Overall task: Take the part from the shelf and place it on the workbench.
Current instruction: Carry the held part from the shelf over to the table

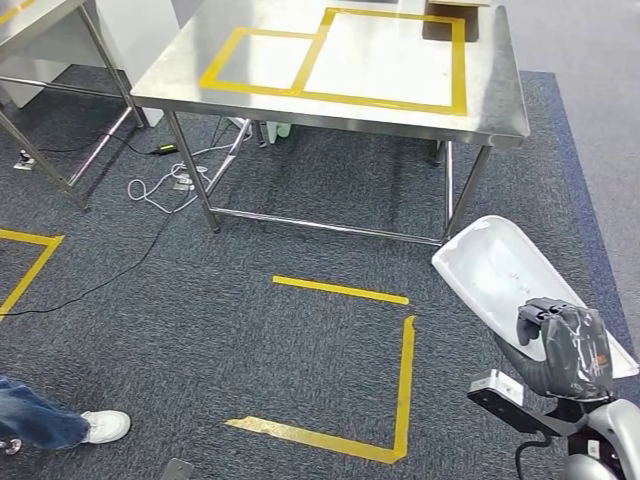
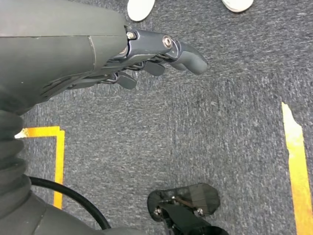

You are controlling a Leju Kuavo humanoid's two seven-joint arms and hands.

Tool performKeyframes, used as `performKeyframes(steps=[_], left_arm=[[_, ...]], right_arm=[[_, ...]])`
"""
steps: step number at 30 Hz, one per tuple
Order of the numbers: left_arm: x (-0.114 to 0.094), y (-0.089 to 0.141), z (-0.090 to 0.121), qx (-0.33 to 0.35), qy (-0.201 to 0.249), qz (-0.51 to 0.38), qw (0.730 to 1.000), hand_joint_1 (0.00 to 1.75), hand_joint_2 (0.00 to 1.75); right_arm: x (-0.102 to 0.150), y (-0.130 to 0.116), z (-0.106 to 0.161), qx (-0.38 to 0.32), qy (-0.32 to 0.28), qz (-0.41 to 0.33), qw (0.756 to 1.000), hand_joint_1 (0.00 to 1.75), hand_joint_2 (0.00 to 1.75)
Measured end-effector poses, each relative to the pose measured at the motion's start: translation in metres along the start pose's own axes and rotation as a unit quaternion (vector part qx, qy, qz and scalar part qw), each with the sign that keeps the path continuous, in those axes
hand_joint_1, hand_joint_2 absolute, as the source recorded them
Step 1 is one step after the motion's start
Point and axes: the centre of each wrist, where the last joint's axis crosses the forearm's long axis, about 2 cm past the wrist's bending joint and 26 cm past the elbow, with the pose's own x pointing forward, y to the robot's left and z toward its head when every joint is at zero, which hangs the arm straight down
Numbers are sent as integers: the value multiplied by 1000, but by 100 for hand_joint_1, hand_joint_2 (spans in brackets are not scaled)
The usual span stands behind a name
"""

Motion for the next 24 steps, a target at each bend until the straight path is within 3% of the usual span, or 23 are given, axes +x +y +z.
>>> performKeyframes(steps=[24], left_arm=[[-1, 1, 0, -3, -1, -3, 1000, 0, 175]], right_arm=[[1, 3, 4, 6, -1, 7, 1000, 175, 175]])
